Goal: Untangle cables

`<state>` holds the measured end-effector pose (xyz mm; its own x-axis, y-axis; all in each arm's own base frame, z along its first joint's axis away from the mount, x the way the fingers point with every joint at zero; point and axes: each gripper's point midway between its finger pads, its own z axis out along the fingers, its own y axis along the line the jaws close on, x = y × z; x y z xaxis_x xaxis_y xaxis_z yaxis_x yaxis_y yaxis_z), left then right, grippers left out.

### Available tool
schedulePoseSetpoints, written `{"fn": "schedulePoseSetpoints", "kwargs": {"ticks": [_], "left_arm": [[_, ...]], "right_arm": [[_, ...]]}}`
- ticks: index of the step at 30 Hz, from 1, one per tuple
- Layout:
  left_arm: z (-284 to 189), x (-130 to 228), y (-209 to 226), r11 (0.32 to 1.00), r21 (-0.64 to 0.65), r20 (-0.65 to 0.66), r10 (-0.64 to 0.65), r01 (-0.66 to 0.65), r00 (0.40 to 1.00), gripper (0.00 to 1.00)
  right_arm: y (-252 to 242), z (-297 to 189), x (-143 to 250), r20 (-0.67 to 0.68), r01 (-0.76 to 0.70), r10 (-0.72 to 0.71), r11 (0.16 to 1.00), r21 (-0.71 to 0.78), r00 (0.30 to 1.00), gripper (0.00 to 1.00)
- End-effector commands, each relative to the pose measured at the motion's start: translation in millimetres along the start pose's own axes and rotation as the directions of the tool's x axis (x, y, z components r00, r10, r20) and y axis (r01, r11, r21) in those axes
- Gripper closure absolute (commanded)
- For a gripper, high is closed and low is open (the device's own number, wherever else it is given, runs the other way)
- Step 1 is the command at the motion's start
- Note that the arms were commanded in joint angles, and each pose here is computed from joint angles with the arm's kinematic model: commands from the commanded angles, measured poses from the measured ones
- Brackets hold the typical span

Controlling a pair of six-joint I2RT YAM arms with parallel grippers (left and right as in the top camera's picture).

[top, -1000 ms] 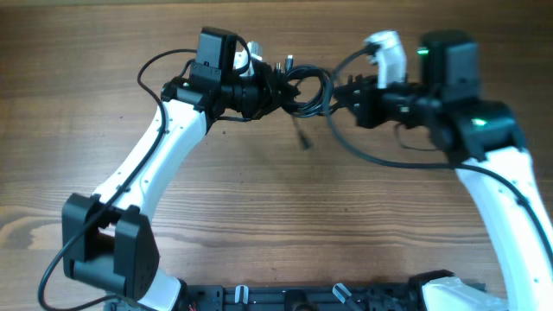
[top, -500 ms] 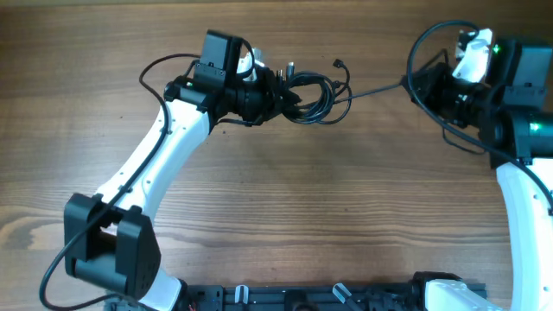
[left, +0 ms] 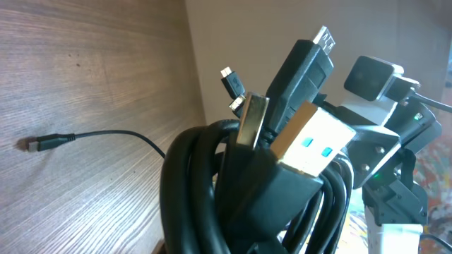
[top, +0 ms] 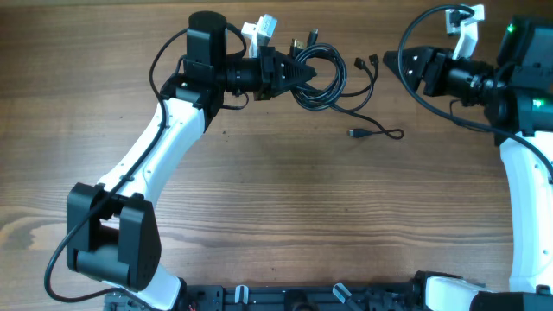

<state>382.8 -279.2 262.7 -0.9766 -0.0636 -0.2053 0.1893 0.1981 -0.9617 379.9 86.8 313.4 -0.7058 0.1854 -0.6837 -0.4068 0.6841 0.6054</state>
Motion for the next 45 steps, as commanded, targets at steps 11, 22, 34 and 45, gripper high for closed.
{"fn": "schedulePoseSetpoints", "kwargs": {"ticks": [11,22,34,45], "left_arm": [[0,-5,-4,0.997,-0.005,0.025,0.076,-0.076,0.997,0.96],[14,7,-9,0.994,0.006,-0.014,0.106,-0.106,0.994,0.96],[-18,-12,31,0.988,-0.131,0.065,0.093,-0.084,0.994,0.00],[2,3,17,0.989,-0.082,0.007,0.126,-0.125,0.992,0.05]], "right_arm": [[76,41,23,-0.086,0.137,-0.153,0.976,-0.170,0.984,0.37],[54,99,27,-0.148,-0.048,0.025,0.987,-0.152,0.989,0.67],[39,39,-17,-0.079,-0.235,0.222,0.936,-0.264,0.972,0.96],[67,27,-21,-0.119,-0.200,0.165,0.886,-0.418,0.979,0.96]]}}
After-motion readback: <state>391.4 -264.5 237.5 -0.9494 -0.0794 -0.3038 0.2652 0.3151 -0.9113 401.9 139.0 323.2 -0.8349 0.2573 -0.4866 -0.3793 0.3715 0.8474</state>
